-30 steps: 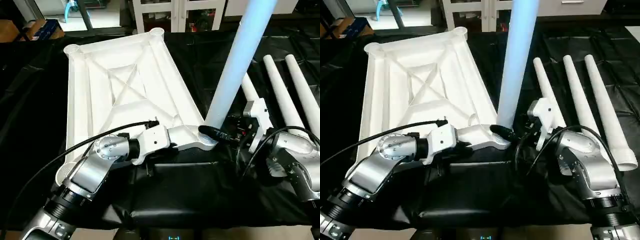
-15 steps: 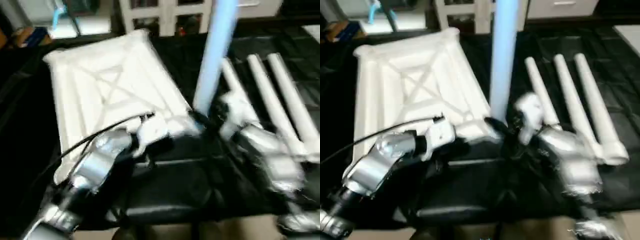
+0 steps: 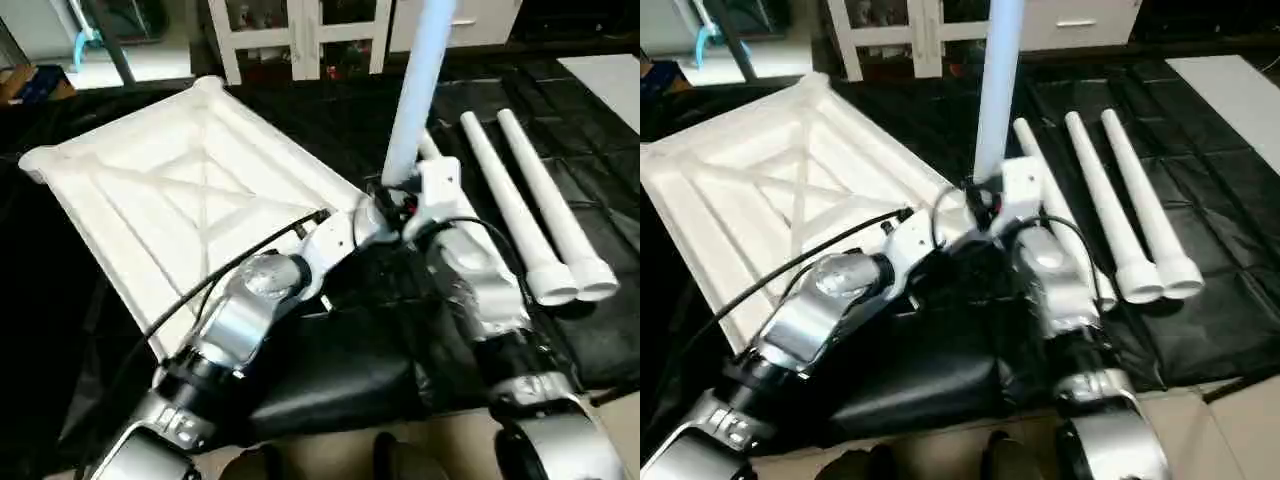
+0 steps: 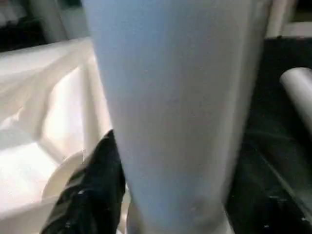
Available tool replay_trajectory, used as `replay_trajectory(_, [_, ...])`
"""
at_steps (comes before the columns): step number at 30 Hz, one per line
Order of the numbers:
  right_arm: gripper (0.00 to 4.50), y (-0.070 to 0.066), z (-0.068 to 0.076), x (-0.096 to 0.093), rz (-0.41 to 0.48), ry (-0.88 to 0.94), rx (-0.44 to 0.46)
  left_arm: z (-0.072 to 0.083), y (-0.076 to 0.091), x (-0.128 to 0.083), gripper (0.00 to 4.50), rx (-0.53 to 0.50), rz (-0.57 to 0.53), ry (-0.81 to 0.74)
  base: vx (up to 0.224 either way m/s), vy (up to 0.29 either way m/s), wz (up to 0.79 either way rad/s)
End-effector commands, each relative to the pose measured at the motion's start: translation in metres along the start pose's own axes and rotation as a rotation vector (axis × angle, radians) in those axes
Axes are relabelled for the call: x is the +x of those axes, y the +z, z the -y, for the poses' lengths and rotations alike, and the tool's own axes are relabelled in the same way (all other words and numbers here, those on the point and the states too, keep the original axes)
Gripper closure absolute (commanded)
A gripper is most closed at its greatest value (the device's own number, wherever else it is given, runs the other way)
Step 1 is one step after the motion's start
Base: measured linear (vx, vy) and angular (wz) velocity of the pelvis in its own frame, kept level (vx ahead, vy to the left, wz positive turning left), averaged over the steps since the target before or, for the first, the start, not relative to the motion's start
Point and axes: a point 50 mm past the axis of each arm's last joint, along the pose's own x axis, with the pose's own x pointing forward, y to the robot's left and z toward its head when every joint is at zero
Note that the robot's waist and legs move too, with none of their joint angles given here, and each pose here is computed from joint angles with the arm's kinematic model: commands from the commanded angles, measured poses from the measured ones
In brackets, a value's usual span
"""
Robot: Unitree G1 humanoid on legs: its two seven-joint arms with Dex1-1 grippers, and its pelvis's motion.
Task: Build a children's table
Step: Rotate leg to tighten
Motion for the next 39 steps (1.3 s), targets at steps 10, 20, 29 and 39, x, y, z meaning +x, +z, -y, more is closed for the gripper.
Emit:
replay_trajectory(10, [1.01, 0.025, 0.027, -0.069, -0.04, 0.422, -0.192, 0.011, -0.037, -0.038, 4.5, 0.065, -0.033, -0.294, 0.048, -0.002, 0.03])
replay_trajectory(20, [1.29, 0.035, 0.036, -0.084, -0.005, 0.471, -0.155, 0.015, -0.04, -0.042, 4.5, 0.07, -0.02, -0.335, 0.019, 0.0, 0.01])
replay_trajectory(29, [2.13, 0.034, 0.029, -0.082, -0.008, 0.522, -0.113, 0.017, -0.039, -0.043, 4.5, 0.075, -0.015, -0.347, 0.0, 0.0, 0.0])
replay_trajectory(39, [2.52, -0.003, 0.026, -0.058, -0.145, 0.266, -0.107, 0.024, -0.039, -0.034, 4.5, 0.064, -0.04, -0.335, 0.0, 0.0, 0.0])
